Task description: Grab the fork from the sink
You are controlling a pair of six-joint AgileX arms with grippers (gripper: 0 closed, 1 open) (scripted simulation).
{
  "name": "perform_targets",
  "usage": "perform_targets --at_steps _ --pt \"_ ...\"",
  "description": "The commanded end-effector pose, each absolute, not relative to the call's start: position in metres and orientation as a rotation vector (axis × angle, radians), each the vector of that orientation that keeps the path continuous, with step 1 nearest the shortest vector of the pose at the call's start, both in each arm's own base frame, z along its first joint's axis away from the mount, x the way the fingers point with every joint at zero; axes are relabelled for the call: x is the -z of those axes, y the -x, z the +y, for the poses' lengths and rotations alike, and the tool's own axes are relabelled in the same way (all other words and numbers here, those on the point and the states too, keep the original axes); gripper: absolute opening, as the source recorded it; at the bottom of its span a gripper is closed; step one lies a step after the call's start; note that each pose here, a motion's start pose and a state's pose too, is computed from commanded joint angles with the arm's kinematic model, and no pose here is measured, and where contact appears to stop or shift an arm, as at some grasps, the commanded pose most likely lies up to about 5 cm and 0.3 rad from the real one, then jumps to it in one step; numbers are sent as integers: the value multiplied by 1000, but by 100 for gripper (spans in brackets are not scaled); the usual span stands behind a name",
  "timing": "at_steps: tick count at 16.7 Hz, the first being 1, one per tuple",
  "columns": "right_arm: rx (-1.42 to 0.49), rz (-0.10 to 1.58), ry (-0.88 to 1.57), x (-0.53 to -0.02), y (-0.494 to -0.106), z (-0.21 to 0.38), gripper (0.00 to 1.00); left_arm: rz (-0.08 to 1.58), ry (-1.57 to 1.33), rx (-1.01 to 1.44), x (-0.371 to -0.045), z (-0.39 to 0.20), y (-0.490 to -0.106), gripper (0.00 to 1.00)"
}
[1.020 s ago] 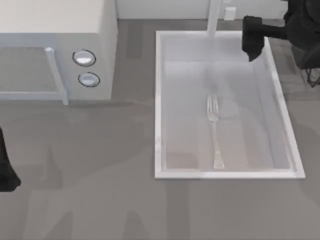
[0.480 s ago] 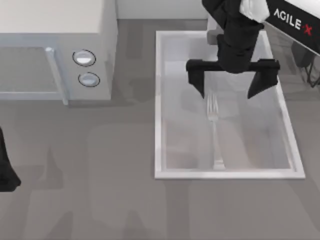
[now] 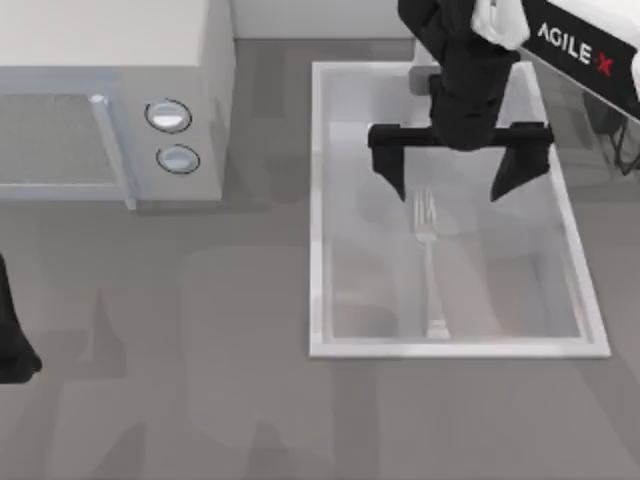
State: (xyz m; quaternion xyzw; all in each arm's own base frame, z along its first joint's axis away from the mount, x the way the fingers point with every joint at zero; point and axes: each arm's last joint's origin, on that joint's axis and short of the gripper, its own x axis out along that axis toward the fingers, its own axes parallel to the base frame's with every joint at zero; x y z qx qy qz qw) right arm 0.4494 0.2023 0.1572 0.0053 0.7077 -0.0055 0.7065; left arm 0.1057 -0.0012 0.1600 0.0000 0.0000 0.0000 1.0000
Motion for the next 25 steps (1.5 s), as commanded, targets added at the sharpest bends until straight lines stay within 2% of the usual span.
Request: perform_targets --at_steps 3,11,16,25 --pt "15 1581 -8 -131 -452 204 100 0 0 0 -160 -1 -106 100" --pt "6 1566 -9 -17 -450 205 100 0 0 0 -160 -1 -106 100" --pt "8 1571 -8 -11 -448 205 100 0 0 0 -160 -1 -106 100" --pt "8 1571 -8 -11 -448 205 32 0 0 0 -160 -1 -106 100"
